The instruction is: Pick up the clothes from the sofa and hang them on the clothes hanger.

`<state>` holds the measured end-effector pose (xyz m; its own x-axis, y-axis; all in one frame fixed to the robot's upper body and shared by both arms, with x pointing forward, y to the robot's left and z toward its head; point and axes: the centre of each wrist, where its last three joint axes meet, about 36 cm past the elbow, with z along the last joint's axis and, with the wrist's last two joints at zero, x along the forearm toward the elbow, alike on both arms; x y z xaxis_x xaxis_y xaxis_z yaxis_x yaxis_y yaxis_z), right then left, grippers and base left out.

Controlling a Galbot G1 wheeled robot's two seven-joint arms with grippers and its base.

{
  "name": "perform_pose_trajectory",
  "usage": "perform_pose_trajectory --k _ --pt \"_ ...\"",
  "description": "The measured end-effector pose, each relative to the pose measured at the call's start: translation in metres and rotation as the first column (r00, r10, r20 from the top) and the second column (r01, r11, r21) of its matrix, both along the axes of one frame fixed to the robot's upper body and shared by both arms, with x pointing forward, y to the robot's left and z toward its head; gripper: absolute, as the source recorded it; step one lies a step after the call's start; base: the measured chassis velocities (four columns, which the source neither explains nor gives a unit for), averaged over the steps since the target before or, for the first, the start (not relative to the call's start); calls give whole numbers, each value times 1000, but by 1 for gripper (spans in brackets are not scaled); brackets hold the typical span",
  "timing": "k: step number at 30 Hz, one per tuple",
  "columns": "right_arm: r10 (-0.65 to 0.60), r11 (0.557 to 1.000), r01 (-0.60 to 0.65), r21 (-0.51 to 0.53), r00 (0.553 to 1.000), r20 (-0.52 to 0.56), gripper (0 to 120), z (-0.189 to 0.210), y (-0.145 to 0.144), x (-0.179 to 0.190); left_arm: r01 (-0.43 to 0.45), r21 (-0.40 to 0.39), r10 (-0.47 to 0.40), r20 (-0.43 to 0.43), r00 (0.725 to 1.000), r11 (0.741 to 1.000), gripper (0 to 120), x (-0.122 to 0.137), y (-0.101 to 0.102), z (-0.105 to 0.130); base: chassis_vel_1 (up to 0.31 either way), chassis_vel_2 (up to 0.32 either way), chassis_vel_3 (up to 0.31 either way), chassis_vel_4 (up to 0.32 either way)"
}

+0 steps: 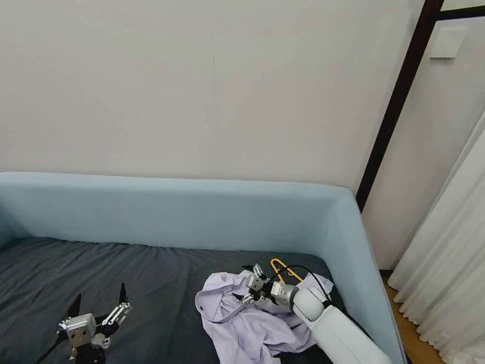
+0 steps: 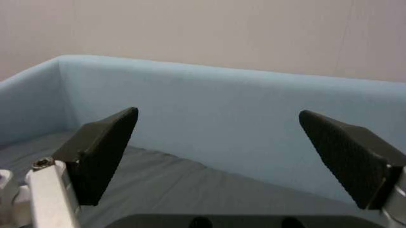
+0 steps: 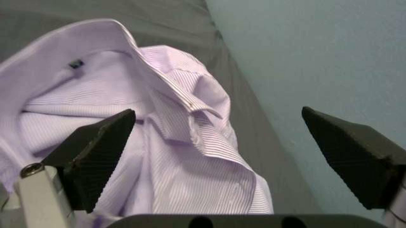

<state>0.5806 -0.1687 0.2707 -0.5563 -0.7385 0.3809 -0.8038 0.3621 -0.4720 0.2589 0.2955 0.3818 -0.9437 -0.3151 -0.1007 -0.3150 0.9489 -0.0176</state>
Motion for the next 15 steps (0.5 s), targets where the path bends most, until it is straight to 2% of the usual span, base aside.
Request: perform_pose_trajectory --k 2,5,8,10,13,15 --pt "-44 999 44 -11 998 40 99 -5 8 -1 -2 0 2 1 1000 1000 100 -1 1 0 0 0 0 0" --pt "-66 998 67 -16 997 46 93 -7 12 -3 -3 0 3 2 1000 1000 100 -1 1 0 0 0 0 0" --pt "-83 996 84 -26 996 37 79 -9 16 -5 -3 -2 3 3 1000 1000 100 -1 1 0 0 0 0 0" --pt "-80 996 81 -28 996 34 77 -10 15 -5 -3 -2 3 4 1000 1000 100 -1 0 0 0 0 0 0" --pt "-64 997 65 -39 998 18 58 -12 12 -7 -3 -5 3 5 1000 1000 100 0 0 -1 0 0 0 0" --pt "-63 997 64 -36 998 17 55 -13 12 -7 -2 -6 2 5 1000 1000 100 0 -1 -2 0 0 0 0"
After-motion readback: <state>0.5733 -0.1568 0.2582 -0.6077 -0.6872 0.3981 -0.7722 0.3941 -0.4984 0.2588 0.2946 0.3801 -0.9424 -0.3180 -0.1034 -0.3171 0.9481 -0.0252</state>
